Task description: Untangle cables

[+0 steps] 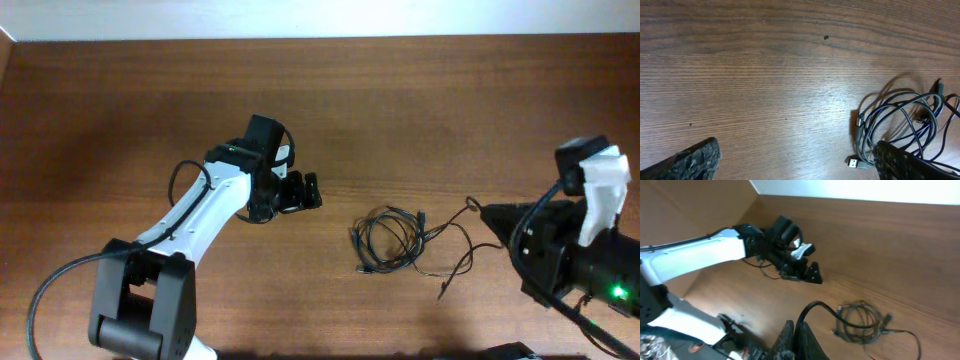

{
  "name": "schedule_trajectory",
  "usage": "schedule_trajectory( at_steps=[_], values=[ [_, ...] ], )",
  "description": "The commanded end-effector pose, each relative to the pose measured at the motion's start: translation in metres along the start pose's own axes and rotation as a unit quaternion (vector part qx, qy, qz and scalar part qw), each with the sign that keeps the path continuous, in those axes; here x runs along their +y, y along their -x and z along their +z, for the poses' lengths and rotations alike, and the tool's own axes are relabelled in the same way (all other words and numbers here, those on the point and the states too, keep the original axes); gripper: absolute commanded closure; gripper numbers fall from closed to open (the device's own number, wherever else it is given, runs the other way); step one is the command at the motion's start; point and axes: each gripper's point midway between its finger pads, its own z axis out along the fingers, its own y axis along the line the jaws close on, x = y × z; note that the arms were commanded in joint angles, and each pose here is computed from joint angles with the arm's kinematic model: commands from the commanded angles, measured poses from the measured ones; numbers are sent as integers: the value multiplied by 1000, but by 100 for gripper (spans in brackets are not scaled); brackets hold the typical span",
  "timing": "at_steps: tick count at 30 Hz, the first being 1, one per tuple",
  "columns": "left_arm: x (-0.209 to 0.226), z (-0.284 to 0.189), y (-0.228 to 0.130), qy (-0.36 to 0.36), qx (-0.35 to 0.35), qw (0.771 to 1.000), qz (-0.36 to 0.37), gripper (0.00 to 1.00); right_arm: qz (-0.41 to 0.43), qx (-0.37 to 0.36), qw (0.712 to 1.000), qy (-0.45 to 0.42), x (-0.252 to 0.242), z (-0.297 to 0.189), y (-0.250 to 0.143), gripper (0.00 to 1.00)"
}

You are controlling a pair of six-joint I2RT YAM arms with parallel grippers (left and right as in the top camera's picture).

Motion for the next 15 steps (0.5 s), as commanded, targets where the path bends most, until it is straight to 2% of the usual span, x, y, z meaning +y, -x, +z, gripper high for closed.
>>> schedule_trajectory(
  at_steps=[1, 15],
  values=[
    [-1, -1, -1, -1, -1, 1000, -1, 1, 1, 1, 1000, -24, -10, 4, 5, 96],
    [-1, -1, -1, -1, -1, 1000, -1, 1, 10, 18, 999, -41, -22, 17, 8, 96]
  ],
)
